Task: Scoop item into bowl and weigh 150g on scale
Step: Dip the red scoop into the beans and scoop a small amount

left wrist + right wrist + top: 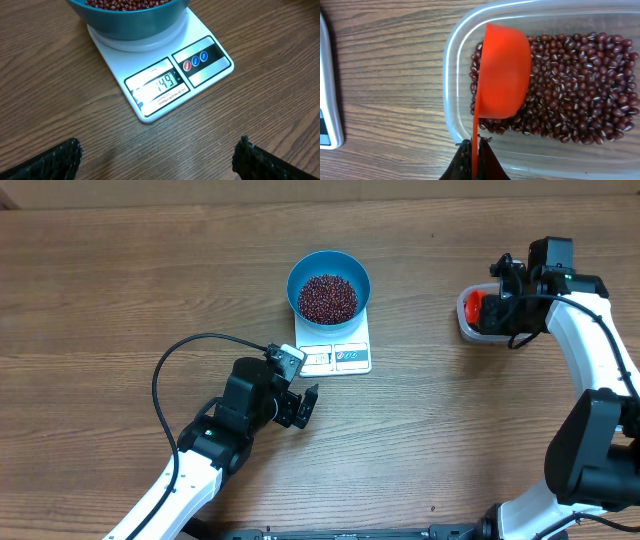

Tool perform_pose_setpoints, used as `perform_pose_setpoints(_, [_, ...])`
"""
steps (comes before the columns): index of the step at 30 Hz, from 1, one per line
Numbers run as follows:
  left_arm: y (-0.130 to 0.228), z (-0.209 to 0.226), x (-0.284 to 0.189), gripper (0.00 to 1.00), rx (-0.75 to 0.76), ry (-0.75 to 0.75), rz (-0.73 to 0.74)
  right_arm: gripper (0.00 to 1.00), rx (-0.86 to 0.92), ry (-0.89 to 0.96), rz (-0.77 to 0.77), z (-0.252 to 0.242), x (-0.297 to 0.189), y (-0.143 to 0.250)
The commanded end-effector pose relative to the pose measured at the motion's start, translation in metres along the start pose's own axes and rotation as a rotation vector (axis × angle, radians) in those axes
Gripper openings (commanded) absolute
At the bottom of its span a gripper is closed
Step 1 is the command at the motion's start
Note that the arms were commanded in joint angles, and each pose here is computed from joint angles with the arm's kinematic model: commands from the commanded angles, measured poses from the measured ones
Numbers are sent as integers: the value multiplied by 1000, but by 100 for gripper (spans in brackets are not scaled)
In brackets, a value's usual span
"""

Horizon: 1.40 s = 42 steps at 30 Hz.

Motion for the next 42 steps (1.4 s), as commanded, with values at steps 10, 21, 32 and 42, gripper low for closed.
perform_pose_setpoints(10, [2,2,2,100,-6,-12,7,4,8,22,17,-4,4,4])
perform_pose_setpoints(21, [2,2,2,100,-6,-12,7,4,12,-13,29,1,14,13])
perform_pose_setpoints(32, [2,2,2,100,-6,-12,7,4,23,-83,-5,6,10,7])
perform_pose_setpoints(42, [2,2,2,99,-6,-12,7,4,91,-129,-56,-13,-8,0])
Point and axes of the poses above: each gripper's point midway between its finger pads, its own x axis out along the fingers, its own z axis along the line the jaws close on, y = z × x, the point moved 3 cm from there along -x, back along the fingers, and after that the axes turned 6 degrees about -x, right-handed, at the moved point
